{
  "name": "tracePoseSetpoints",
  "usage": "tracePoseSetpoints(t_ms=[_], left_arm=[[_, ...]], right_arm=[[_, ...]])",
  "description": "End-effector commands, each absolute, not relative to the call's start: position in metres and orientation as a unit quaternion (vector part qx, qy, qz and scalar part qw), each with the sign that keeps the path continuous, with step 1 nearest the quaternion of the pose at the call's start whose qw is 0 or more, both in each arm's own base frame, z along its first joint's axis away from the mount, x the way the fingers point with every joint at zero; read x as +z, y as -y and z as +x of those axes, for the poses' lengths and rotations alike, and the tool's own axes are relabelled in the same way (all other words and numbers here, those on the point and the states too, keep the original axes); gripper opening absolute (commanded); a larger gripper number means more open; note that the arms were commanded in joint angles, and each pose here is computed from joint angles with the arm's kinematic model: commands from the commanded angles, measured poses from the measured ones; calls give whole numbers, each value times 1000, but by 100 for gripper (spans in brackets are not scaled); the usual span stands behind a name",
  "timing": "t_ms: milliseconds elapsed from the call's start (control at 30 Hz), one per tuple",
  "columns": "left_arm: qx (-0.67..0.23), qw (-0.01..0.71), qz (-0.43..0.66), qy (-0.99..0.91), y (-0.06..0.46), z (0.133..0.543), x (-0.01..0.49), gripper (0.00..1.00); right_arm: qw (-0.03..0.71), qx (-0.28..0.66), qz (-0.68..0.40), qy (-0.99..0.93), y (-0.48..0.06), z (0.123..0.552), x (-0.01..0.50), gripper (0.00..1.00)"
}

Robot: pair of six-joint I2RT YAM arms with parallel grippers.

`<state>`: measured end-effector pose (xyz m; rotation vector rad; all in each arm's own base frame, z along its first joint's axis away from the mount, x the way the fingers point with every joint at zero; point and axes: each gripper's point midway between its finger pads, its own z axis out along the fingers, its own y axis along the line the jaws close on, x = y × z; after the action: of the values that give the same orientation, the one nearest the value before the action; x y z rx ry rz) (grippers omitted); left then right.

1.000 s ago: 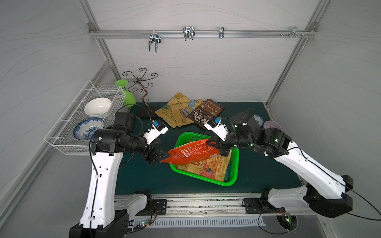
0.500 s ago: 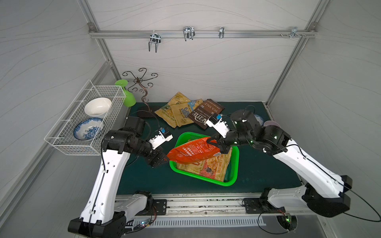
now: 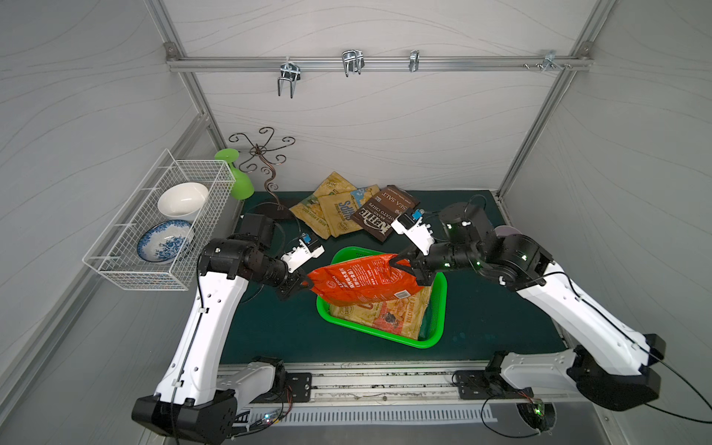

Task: Put the potato chips into the basket
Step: Pick up the potato chip from the center of the board.

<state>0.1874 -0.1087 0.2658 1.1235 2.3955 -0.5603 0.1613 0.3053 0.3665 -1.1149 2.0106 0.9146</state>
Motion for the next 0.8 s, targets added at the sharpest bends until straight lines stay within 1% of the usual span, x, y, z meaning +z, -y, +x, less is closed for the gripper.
tracePoseSetpoints(t_ms=[0, 200, 367, 500, 667, 767], left_arm=[[-182, 249, 401, -863, 107, 204, 275, 0], [-152, 289, 362, -873, 104, 235, 273, 0], [-132, 313, 351, -873, 114, 258, 268, 0], [-139, 321, 353, -867, 127, 274, 267, 0], [-108, 330, 372, -861, 145, 301, 257, 0], [-104, 329, 376, -860, 154, 316, 255, 0]], right_arm=[[356, 365, -414, -754, -300, 162, 385, 0], [351, 326, -381, -791, -284, 177, 351, 0], [354, 301, -327, -823, -265, 201, 320, 0], [365, 297, -301, -830, -252, 217, 310, 0], [374, 267, -259, -849, -234, 243, 298, 0], [379, 252, -240, -858, -223, 254, 294, 0]])
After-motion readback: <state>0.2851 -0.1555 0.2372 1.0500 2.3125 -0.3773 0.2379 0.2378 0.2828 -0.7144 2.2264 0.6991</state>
